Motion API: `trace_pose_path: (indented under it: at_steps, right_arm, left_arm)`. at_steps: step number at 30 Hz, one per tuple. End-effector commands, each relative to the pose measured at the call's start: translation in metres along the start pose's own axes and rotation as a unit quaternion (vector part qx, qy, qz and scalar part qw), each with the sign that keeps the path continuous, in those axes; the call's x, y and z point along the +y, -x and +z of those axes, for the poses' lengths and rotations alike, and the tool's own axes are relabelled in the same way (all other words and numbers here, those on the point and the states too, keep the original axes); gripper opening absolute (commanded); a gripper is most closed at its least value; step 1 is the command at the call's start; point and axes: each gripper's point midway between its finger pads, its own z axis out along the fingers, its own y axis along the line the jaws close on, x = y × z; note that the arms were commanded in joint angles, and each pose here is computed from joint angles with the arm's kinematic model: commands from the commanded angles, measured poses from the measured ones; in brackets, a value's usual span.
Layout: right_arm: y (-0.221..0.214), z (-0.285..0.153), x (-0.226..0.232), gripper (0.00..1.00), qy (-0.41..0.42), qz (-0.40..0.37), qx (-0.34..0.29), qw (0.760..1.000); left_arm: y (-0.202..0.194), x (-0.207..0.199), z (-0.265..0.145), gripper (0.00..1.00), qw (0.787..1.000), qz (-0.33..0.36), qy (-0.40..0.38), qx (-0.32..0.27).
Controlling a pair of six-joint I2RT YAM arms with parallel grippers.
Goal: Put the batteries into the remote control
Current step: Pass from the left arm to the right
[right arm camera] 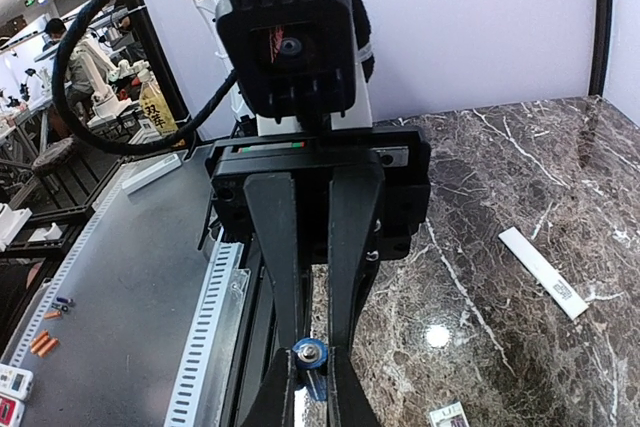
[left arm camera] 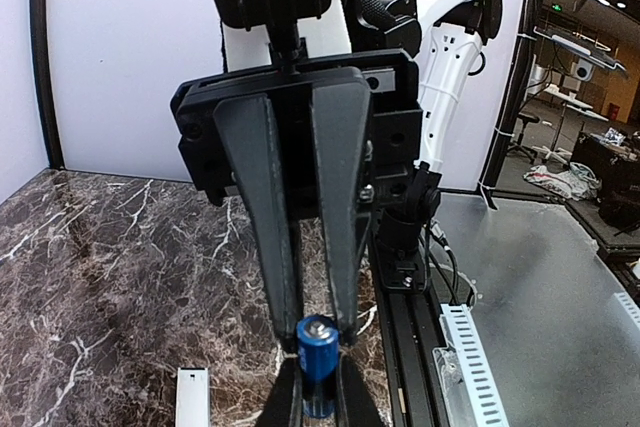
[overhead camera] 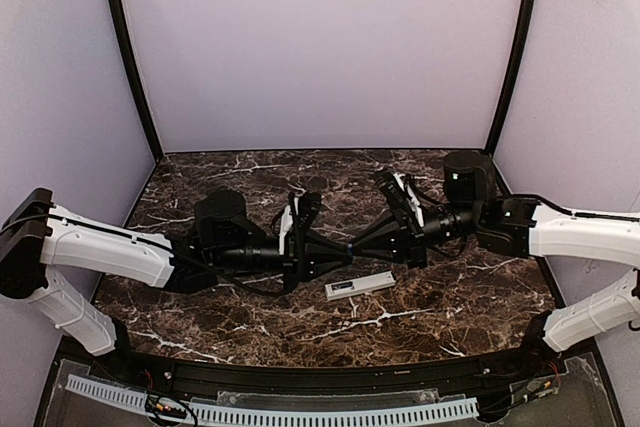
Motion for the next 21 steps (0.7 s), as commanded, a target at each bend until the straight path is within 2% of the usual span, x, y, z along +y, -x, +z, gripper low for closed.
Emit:
trace_pose_path:
  at_steps: [1, 3, 10, 12, 14, 19, 21]
  right_arm:
    - [0.0098, 0.0024, 0.003, 0.04, 0.003, -0.012, -0.006, 1.0]
    - [0.0103, 0.0025, 0.0049, 0.0, 0.007, -0.012, -0.006, 1.0]
    - [0.0105, 0.0021, 0.007, 0.0, 0.012, -0.012, -0.003, 1.0]
    - [0.0113, 0.0026, 0.0073, 0.09, 0.014, -0.012, -0.003, 1.0]
    - [0.0106, 0.0033, 0.0064, 0.12, 0.014, -0.01, -0.002, 1.0]
    - [0.0103, 0.0047, 0.0044, 0.12, 0.012, -0.008, 0.0, 1.0]
    - [0.0096, 0.0049, 0.0034, 0.06, 0.01, -0.008, 0.001, 1.0]
  left_arm:
    - [0.0114, -0.0037, 0.0014, 0.04, 1.0, 0.006, -0.008, -0.014]
    - [0.0109, -0.0026, 0.0016, 0.04, 1.0, 0.005, -0.006, -0.013]
    - [0.0045, 0.0029, 0.0023, 0.08, 1.0, -0.003, 0.008, 0.001]
    - [0.0039, 0.0026, 0.0037, 0.08, 1.0, -0.007, 0.005, 0.005]
    - [0.0047, 0.0021, 0.0054, 0.07, 1.0, -0.009, 0.001, 0.006]
    - [0.0061, 0.0024, 0.0061, 0.07, 1.0, -0.008, 0.001, 0.005]
    - [0.0062, 0.0022, 0.0061, 0.07, 1.0, -0.008, 0.001, 0.004]
